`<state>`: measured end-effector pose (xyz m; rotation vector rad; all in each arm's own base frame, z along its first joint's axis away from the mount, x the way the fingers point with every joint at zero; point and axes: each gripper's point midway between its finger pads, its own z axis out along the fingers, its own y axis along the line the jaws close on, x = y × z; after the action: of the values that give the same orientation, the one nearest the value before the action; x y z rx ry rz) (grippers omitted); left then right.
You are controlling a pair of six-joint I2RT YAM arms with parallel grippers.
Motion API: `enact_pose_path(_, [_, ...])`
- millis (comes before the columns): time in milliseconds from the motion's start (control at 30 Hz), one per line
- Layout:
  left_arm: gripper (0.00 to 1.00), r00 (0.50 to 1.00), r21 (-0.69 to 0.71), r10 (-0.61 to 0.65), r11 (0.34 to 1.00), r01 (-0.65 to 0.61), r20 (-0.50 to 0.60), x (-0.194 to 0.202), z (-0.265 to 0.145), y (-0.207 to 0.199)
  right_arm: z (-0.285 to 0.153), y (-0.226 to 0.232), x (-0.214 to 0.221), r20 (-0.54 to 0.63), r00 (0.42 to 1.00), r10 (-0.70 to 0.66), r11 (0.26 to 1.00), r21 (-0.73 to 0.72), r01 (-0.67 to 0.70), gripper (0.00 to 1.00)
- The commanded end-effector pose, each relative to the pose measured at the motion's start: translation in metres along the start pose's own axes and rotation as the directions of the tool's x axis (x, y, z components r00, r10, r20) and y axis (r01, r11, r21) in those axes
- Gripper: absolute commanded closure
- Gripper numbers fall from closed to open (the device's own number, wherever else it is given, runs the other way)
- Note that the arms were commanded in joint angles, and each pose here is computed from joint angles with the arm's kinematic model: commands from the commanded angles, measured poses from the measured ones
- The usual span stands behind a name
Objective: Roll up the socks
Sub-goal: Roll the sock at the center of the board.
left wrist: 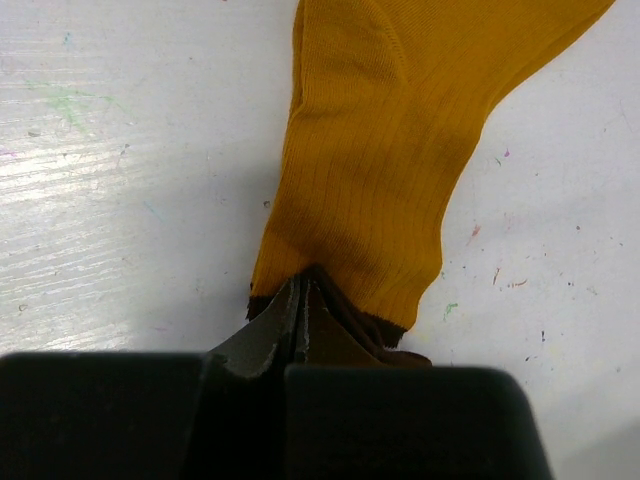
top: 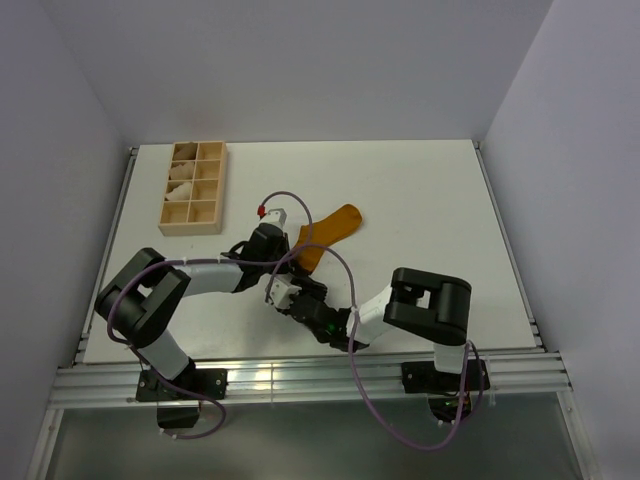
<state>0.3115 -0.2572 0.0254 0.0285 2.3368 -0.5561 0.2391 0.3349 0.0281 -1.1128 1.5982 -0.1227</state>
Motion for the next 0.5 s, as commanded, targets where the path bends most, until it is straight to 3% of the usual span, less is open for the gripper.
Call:
enact_pose_path(0, [1.00,0.992,-0.043,0.027,0.999,-0.032,-0.125,0.033,-0.001,0.017,0.010,-0.003,-0.006,0.010,0.999,0.042,0.999,0.012,-0.042,0.46])
enact_pose_path(467, [1.00,0.989,-0.030,0.028,0.999,-0.033,-0.146,0.035,-0.001,0.014,0.023,0.004,0.011,-0.038,0.997,0.066,0.997,-0.036,-0.067,0.54])
